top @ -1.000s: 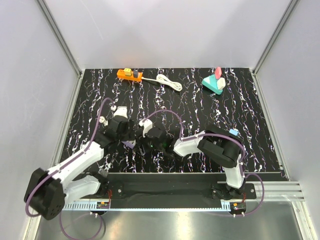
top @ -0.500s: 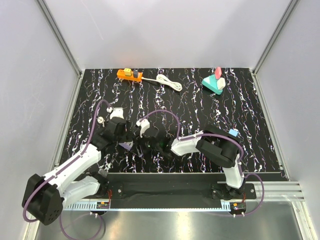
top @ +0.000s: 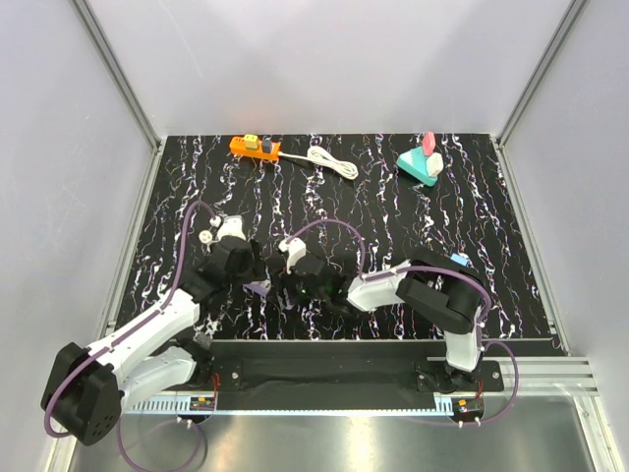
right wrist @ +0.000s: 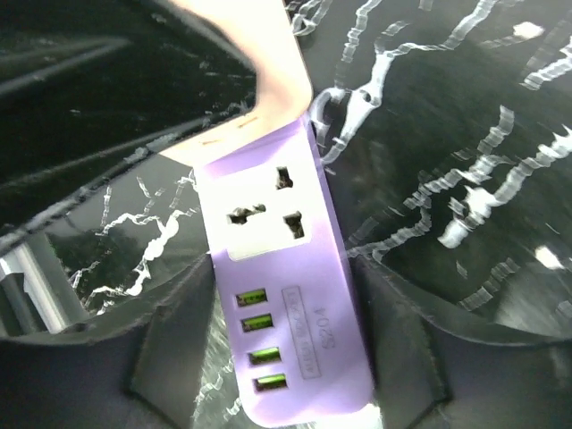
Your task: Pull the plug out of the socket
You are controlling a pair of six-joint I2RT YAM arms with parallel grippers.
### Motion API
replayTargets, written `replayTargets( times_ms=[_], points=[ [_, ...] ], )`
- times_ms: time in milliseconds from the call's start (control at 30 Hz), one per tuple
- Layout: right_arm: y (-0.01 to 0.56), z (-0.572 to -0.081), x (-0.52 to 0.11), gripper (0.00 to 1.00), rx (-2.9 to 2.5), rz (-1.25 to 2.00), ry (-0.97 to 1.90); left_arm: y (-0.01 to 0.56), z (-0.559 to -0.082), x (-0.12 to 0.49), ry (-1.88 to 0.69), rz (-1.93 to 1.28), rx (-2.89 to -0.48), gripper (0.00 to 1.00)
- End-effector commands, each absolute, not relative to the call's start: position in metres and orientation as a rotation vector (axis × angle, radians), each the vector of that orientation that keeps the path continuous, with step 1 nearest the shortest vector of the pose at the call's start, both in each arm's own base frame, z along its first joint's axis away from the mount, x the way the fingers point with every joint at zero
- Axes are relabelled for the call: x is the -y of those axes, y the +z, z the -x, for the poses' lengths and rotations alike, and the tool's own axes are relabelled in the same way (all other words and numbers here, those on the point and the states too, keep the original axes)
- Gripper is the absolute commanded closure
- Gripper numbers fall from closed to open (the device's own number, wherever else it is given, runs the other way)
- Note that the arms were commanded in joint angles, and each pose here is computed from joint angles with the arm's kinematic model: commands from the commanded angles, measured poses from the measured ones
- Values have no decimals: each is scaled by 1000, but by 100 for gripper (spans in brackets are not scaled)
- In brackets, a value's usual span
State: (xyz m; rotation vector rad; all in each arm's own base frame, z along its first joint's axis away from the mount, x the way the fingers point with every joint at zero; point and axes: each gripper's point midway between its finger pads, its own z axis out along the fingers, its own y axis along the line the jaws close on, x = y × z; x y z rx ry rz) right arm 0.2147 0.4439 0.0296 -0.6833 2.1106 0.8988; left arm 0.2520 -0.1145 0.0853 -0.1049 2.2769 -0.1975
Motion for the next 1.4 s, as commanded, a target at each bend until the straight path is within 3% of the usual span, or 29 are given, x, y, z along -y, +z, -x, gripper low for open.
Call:
replayTargets(
  times_ms=[0, 33, 100, 167, 500, 767, 800, 900, 1000, 1067, 1100, 1167, 1200, 1367],
  points=[
    [-11, -200, -401, 21, -2253, 683, 750, 129, -270, 166, -558, 198, -2109, 100],
    [-6, -200, -402, 19, -2238, 693, 755, 128, -269, 166, -557, 195, -2111, 100],
    [7, -199, -403, 3, -2223, 700, 775, 125, -269, 167, -565, 196, -2111, 100],
    [14, -197, -401, 0, -2242, 721, 780, 125, -268, 169, -575, 193, -2104, 100],
    [94, -201, -363, 0, -2204, 583, 948, 121, -266, 172, -562, 176, -2118, 100],
    [113, -203, -358, 2, -2174, 593, 1091, 122, -266, 181, -557, 148, -2124, 100],
    [109, -201, -360, 6, -2181, 597, 1113, 122, -266, 181, -555, 144, -2125, 100],
    [108, -199, -374, 33, -2168, 601, 1221, 121, -266, 184, -555, 133, -2132, 100],
    [100, -210, -383, 66, -2185, 562, 1276, 120, -266, 184, -545, 134, -2137, 100],
    [103, -219, -385, 74, -2176, 529, 1346, 119, -267, 186, -544, 127, -2142, 100],
    [95, -222, -387, 85, -2186, 520, 1368, 119, -267, 187, -543, 123, -2144, 100],
    [97, -228, -390, 91, -2166, 522, 1425, 119, -267, 188, -539, 117, -2152, 100],
    [93, -232, -392, 99, -2176, 521, 1429, 118, -268, 188, -535, 115, -2156, 100],
    [104, -233, -397, 100, -2149, 543, 1482, 118, -269, 191, -514, 97, -2188, 100]
  ],
)
